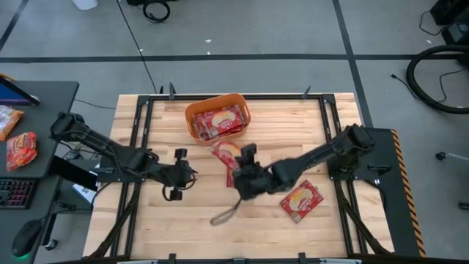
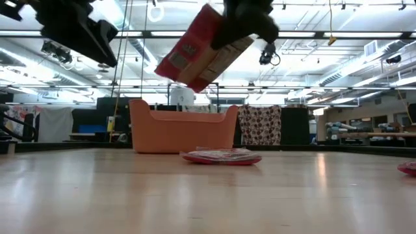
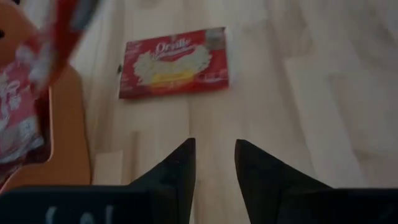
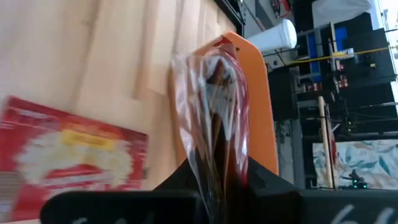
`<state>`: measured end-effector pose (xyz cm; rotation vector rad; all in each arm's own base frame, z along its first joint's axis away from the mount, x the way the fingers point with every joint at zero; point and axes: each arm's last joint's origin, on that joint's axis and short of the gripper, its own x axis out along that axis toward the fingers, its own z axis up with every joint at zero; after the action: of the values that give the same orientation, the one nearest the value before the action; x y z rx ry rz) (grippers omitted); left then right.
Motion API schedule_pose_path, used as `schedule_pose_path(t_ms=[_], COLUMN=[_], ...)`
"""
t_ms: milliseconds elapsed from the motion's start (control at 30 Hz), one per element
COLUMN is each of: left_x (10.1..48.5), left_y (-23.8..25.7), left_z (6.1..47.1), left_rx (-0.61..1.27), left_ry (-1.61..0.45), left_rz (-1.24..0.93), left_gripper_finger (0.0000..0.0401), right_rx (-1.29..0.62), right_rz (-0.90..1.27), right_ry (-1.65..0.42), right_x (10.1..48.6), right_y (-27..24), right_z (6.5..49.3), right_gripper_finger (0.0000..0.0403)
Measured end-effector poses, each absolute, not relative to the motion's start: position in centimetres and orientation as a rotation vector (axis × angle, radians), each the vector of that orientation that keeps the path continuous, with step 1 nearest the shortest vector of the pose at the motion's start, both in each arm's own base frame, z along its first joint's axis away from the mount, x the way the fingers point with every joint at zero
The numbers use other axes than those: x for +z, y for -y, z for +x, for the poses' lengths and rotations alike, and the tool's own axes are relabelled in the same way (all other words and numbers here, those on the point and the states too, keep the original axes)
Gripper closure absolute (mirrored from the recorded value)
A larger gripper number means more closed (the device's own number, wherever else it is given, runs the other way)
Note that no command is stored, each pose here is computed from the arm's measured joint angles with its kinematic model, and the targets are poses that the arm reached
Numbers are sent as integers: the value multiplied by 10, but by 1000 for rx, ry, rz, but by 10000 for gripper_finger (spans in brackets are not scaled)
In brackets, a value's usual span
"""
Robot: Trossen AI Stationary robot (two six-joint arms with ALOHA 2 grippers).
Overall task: Sort popcorn bags into baskets
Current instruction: Put the red popcorn bag into the orange bin
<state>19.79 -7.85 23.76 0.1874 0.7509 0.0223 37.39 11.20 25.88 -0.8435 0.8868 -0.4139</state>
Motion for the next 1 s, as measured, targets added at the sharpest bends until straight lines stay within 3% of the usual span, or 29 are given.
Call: schedule_pose_path(t_ms=[167, 467, 733, 833, 1000], left_x=[240, 241, 243, 243, 243], left_y=[87, 90, 87, 86, 86], left_z=[197, 198, 201, 201, 201], left_rx=[-19, -31, -5, 6, 13], left_ry=[-716, -690, -669, -671, -670], left_rz=[188, 181, 153, 128, 107], left_gripper_finger=[283, 283, 283, 283, 283], right_rx=[-373, -258, -76, -115, -365], right_rz=[-874, -1021, -918, -856, -883], right_ry=[-867, -667, -567, -627, -828], right_x=[263, 238, 220, 214, 211], right_y=[-72, 10, 98, 120, 137], right_z=[382, 397, 382, 373, 363], right_gripper_finger=[372, 370, 358, 333, 286])
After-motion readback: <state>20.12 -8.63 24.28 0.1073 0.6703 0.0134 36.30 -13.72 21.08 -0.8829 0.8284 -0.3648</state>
